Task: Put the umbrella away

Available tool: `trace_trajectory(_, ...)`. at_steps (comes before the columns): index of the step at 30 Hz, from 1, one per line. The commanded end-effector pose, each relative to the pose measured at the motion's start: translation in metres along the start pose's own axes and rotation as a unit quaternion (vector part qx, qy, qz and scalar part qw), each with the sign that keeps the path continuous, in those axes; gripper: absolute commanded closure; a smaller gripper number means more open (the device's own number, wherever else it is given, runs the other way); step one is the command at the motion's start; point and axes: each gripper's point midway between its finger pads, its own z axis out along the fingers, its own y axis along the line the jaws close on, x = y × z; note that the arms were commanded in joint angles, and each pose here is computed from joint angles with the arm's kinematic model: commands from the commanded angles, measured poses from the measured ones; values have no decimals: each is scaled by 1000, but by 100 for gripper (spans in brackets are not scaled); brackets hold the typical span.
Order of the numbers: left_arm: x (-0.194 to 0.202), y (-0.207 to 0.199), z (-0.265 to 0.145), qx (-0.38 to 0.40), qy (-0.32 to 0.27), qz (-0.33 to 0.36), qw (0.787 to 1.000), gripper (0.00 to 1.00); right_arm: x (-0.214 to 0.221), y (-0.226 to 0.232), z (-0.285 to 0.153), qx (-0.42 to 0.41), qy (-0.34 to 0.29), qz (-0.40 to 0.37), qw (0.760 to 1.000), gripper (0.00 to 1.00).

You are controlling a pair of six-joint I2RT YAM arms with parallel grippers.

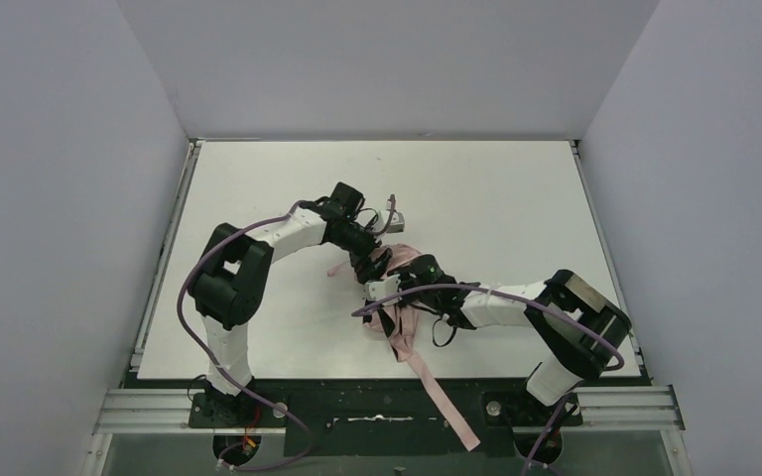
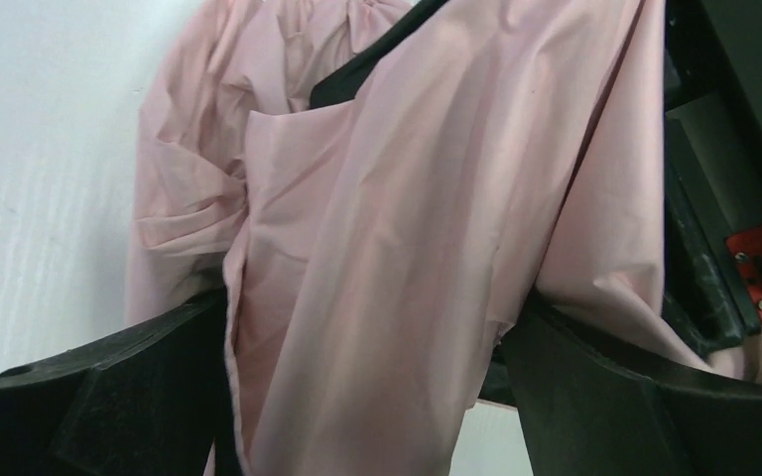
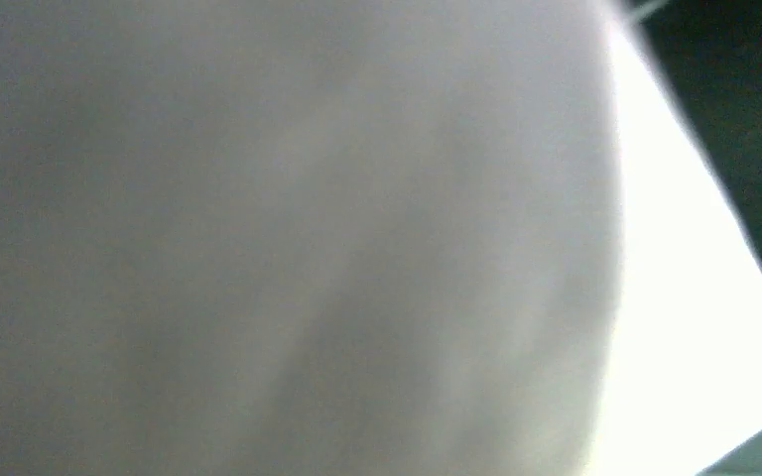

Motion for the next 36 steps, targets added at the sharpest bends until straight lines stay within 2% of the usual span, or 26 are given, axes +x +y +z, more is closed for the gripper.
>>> trace_trajectory(1, 20, -8, 21, 27, 32, 10, 999, 5, 0, -8, 6, 34, 2, -4, 999, 95)
trace_trajectory(6, 29, -13, 26, 32, 51, 14, 998, 6, -4, -17, 12, 57, -4, 6, 998, 95)
trace_trajectory(9, 35, -15, 30, 25, 66, 27, 997, 12, -7, -25, 14, 72, -9, 27, 997, 93)
trace_trajectory(14, 41, -13, 37, 11, 82, 33, 996, 39, -11, -32, 15, 86, -15, 48, 995, 92)
trace_trajectory(17, 44, -12, 38, 3, 96, 38, 995, 49, -11, -33, 14, 87, -17, 53, 995, 89)
trace_trajectory(19, 45, -11, 38, -1, 101, 40, 994, 57, -11, -33, 13, 89, -16, 58, 994, 86)
trace_trajectory(23, 45, -9, 39, -6, 106, 36, 994, 80, -9, -30, 6, 78, -10, 55, 995, 75)
trace_trajectory(24, 45, -8, 39, -9, 107, 36, 994, 82, -9, -30, 3, 76, -8, 54, 996, 73)
trace_trajectory(32, 40, 0, 37, -29, 108, 39, 993, 84, -13, -38, -47, 58, -14, 66, 996, 53)
trace_trajectory(36, 38, 3, 36, -39, 108, 40, 993, 84, -16, -37, -81, 49, -19, 76, 996, 50)
